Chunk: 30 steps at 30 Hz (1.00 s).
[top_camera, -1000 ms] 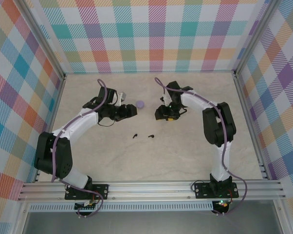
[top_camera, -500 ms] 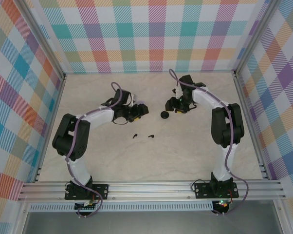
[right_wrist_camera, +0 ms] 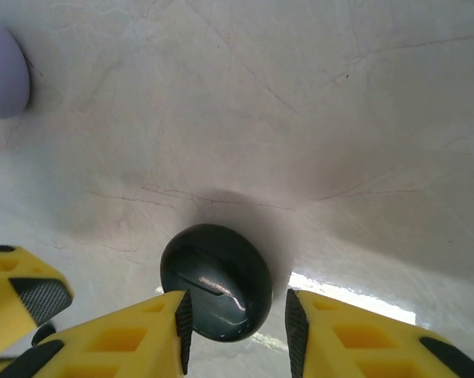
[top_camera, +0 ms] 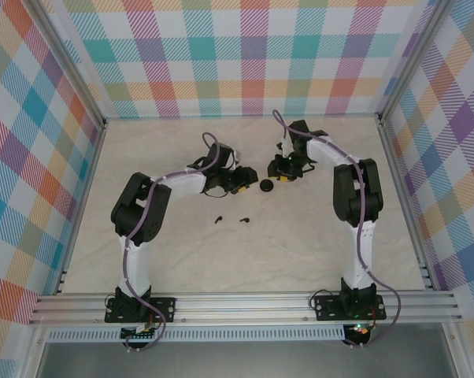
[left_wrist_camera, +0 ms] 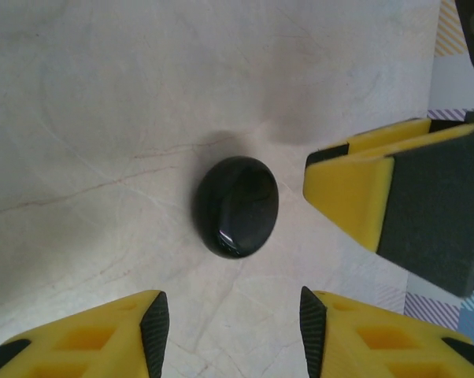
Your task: Insert the wireless bluetooth earbuds into the charging case
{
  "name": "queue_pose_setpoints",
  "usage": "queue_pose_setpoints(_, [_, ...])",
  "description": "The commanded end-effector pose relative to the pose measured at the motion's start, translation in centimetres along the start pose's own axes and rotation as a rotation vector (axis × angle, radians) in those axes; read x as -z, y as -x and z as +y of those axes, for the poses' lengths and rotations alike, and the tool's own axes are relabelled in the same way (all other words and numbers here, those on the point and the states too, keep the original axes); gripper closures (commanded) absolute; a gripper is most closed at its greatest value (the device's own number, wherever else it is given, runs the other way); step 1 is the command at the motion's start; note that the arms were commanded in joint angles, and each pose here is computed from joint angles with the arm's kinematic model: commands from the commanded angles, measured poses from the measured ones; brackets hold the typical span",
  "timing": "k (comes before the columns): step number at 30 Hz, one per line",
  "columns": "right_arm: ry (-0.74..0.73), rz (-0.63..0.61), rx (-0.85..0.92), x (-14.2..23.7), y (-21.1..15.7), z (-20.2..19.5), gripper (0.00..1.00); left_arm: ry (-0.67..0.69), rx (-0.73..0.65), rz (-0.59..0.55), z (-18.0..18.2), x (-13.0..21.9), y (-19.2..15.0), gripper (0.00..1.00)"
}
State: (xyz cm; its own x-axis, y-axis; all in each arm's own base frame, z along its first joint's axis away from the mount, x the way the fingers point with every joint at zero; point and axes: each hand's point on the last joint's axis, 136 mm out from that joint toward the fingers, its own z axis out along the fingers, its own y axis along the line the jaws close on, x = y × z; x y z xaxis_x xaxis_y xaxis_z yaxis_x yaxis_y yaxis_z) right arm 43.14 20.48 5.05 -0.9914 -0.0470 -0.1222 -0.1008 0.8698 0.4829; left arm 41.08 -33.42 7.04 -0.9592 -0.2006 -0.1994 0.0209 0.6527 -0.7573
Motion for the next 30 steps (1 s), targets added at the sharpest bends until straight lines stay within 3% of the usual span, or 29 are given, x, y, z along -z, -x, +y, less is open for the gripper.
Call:
queue_pose_setpoints(1, [0.052, 0.026, -0.028, 0.1, -0.1, 0.5, 0.63, -0.037, 0.009, 0.008, -0.7, -1.1, 0.1, 0.53])
queue_pose_setpoints(30, [0.134, 0.069, -0.112, -1.8, -1.1, -0.5, 0.7, -0.072, 0.053, 0.065, -0.1, -5.1, -0.8, 0.59])
